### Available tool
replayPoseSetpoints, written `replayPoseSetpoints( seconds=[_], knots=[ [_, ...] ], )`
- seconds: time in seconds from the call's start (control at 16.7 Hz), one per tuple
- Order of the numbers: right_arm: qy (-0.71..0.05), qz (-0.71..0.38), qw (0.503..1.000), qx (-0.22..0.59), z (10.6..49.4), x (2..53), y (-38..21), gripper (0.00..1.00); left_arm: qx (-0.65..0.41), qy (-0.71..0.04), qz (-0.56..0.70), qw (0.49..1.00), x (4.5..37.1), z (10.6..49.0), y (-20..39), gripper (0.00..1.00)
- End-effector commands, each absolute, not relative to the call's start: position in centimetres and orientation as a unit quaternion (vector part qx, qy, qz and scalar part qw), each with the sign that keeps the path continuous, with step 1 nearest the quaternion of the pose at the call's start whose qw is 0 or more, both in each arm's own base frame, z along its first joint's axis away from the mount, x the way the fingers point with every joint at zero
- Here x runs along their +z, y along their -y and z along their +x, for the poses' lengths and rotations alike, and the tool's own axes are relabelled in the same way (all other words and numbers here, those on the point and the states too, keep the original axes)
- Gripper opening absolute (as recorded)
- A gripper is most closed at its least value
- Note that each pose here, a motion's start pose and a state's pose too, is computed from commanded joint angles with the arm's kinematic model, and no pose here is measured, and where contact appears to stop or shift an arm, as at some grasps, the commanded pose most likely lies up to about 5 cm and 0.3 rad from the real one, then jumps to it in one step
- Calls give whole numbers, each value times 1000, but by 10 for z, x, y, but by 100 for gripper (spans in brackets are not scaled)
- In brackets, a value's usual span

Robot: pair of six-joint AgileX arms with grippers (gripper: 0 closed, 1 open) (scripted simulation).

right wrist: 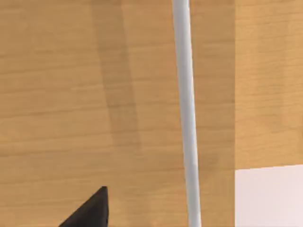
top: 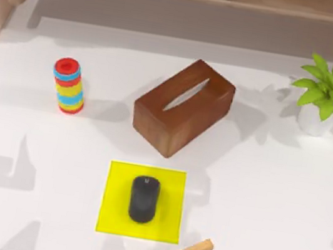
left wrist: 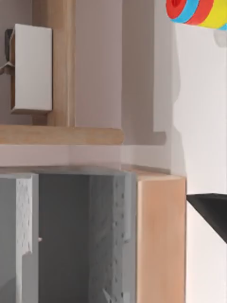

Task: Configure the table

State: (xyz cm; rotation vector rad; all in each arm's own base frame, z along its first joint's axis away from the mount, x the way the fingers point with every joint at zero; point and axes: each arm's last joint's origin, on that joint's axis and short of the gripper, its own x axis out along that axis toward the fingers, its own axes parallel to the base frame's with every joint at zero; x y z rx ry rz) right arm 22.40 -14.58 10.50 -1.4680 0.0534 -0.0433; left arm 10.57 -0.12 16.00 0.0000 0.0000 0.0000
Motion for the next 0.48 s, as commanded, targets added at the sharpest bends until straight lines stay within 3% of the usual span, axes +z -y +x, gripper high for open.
replayPoseSetpoints(
  seconds=[0.18,0.48],
  knots=[
    [-36,-700,712,-36,225,93,159,100,0,0,0,1000,160,106,1,100],
    [-39,-706,706,-39,226,89,162,100,0,0,0,1000,160,106,1,100]
  ],
)
